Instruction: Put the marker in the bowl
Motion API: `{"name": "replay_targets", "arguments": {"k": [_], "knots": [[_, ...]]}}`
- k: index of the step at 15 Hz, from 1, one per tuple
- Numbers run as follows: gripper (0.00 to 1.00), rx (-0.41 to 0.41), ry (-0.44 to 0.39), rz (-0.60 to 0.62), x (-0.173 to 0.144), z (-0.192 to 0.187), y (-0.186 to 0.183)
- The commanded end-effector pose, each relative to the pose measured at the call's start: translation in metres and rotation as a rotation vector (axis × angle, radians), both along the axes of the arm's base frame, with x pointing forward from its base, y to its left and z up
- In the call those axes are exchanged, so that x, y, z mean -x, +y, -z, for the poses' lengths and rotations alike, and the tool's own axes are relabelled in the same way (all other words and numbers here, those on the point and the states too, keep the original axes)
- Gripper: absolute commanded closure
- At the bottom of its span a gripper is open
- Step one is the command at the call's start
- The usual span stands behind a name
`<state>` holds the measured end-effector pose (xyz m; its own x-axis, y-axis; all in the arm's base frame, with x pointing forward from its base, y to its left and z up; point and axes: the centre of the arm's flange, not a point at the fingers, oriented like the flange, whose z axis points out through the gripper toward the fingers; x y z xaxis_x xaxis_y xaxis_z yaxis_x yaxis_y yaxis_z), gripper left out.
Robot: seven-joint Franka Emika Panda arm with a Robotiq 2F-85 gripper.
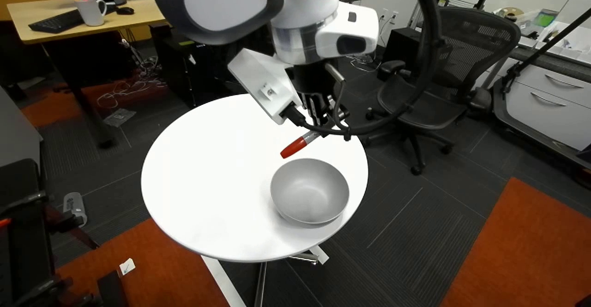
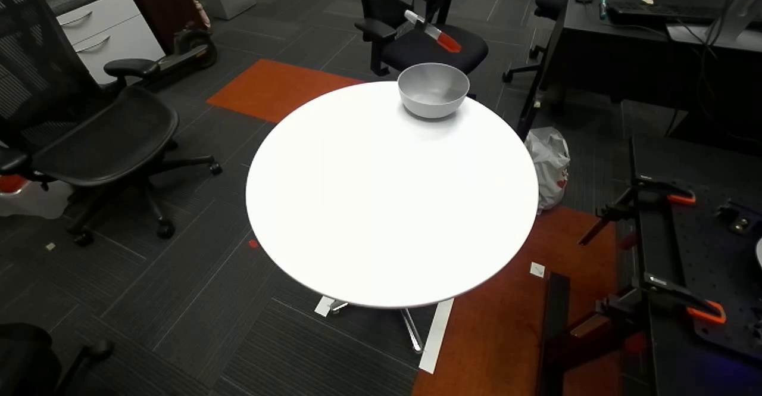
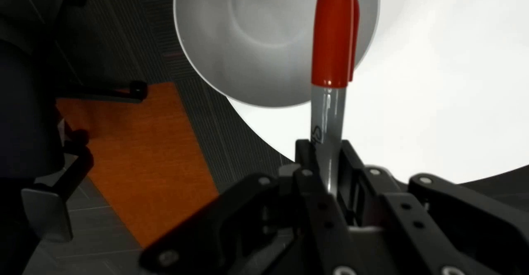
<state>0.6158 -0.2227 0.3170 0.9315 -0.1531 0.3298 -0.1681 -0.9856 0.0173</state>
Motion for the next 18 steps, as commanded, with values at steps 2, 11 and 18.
{"name": "replay_targets", "arguments": {"k": [2, 11, 18], "knots": [[0.96, -0.06, 0.048, 0.05, -0.021, 0.028, -0.026], [0.96, -0.165, 0.117, 0.102, -0.027, 0.085, -0.05], [0.53, -0.205, 0.195, 0.119, -0.032, 0.109, -0.05]]}}
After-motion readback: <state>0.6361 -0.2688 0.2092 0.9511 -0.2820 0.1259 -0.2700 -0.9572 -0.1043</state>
